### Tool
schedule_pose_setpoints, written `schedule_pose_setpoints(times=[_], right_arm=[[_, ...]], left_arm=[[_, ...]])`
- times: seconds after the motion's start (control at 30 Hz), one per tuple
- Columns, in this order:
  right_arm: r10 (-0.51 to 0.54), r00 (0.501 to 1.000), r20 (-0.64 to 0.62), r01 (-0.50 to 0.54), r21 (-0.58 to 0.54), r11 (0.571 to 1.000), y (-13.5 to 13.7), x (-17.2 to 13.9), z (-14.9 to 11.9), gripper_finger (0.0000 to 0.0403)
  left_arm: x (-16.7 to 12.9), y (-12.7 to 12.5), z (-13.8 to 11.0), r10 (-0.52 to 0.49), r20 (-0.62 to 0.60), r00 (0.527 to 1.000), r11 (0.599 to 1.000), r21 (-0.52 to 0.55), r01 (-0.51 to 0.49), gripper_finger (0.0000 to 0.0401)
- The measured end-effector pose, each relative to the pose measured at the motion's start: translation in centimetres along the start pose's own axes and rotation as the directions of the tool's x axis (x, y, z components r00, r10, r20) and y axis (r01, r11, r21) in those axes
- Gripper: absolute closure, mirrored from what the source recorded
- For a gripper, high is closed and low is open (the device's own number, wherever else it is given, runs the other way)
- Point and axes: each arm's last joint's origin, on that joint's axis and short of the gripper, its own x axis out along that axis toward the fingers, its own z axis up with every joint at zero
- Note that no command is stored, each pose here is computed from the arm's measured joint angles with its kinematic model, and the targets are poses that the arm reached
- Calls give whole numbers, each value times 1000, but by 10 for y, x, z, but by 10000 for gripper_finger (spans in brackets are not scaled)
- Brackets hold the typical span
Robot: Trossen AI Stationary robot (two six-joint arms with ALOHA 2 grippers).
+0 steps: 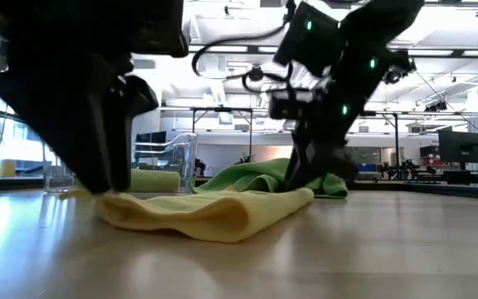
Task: Roll microfiber towels into tight, uniform cylinder then place into a basket
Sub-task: Roll the yellow towel
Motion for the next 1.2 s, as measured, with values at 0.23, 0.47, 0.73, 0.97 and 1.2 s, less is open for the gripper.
schedule_pose_setpoints(times=[0.23, 0.47, 0.73, 0.97, 1.2], right_arm=[[153, 977, 150, -165, 70, 984, 9, -47, 14, 277], [172, 946, 275, -255, 306, 917, 51, -52, 23, 277], [141, 968, 208, -208, 346, 915, 81, -22, 12, 277], [101, 984, 146, -134, 242, 961, 65, -4, 9, 277], [184, 969, 164, -207, 134, 969, 43, -33, 18, 277]], left_arm=[[-27, 5, 2, 42, 41, 998, 986, 158, -48, 268], [-6, 22, 0, 188, 48, 981, 955, 225, -194, 268], [17, 21, -18, 78, 95, 992, 987, 130, -90, 268], [24, 7, -20, -33, 203, 979, 998, -36, 41, 268], [6, 1, -8, -12, 262, 965, 1000, 23, 6, 268]])
